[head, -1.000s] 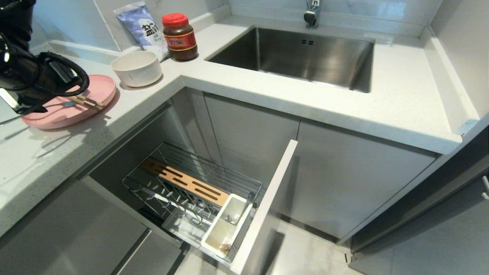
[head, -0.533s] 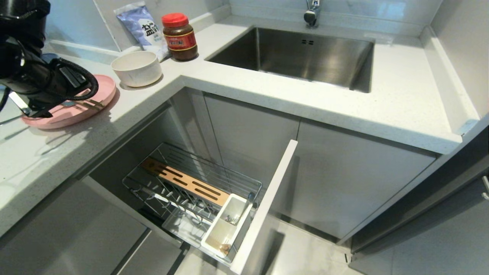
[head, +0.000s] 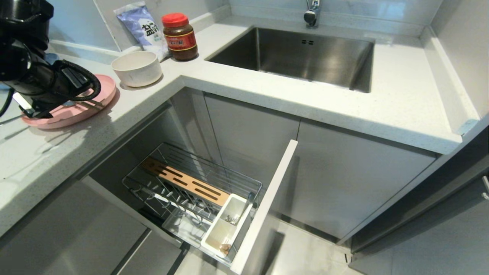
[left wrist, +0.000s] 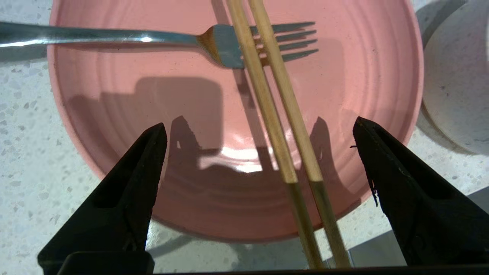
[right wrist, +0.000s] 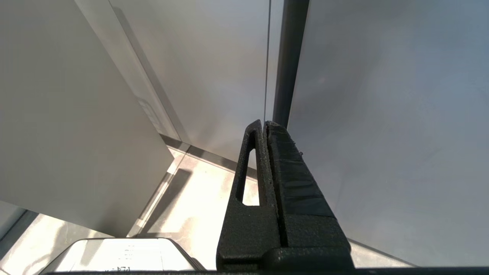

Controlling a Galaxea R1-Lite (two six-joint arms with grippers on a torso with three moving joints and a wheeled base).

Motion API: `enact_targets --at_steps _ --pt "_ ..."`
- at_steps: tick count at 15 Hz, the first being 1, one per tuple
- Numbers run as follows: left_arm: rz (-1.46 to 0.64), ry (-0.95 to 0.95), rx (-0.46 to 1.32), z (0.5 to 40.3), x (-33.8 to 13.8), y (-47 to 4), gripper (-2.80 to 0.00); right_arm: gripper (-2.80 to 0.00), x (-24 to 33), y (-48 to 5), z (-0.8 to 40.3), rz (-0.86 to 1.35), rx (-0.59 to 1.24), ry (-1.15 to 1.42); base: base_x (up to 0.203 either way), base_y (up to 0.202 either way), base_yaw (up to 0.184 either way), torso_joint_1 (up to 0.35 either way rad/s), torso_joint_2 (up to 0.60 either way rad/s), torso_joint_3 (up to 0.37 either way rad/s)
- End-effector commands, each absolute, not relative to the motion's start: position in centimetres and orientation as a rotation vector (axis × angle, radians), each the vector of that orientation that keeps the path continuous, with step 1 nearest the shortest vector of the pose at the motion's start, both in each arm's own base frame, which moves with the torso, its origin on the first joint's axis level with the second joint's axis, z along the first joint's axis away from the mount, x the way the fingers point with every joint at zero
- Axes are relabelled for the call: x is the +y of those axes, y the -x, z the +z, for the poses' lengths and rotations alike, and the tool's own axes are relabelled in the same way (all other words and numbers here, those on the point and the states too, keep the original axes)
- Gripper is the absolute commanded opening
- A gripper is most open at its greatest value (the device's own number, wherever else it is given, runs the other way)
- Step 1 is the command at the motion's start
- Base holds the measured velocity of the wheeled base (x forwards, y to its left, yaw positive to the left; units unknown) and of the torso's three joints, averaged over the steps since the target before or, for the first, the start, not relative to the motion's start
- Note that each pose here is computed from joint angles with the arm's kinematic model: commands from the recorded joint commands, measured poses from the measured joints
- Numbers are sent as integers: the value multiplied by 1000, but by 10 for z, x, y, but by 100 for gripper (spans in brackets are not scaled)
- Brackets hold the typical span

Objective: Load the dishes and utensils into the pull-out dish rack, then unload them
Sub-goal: Pick up the chopsticks and place it in the cupboard

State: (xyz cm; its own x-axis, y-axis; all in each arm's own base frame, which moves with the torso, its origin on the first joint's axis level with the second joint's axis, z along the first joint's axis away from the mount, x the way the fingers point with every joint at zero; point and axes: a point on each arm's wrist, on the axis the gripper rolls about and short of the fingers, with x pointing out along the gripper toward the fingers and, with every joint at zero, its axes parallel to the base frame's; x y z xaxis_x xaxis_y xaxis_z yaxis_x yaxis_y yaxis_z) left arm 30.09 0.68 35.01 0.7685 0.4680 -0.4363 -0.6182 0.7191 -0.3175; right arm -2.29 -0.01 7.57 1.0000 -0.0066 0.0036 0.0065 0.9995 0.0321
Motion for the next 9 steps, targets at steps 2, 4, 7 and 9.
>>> enact_targets --at_steps 2,4,7,9 --pt "620 467 339 349 9 -303 0 -280 0 23 75 -6 -5 -32 0 0 0 0 0 0" --pt "624 465 345 346 9 -306 0 -280 0 23 76 -6 -6 -32 0 0 0 0 0 0" --pt "626 463 353 344 9 -309 0 -280 0 23 75 -6 -5 -32 0 0 0 0 0 0" --pt "625 460 361 341 9 -311 0 -280 0 23 75 -6 -5 -32 0 0 0 0 0 0"
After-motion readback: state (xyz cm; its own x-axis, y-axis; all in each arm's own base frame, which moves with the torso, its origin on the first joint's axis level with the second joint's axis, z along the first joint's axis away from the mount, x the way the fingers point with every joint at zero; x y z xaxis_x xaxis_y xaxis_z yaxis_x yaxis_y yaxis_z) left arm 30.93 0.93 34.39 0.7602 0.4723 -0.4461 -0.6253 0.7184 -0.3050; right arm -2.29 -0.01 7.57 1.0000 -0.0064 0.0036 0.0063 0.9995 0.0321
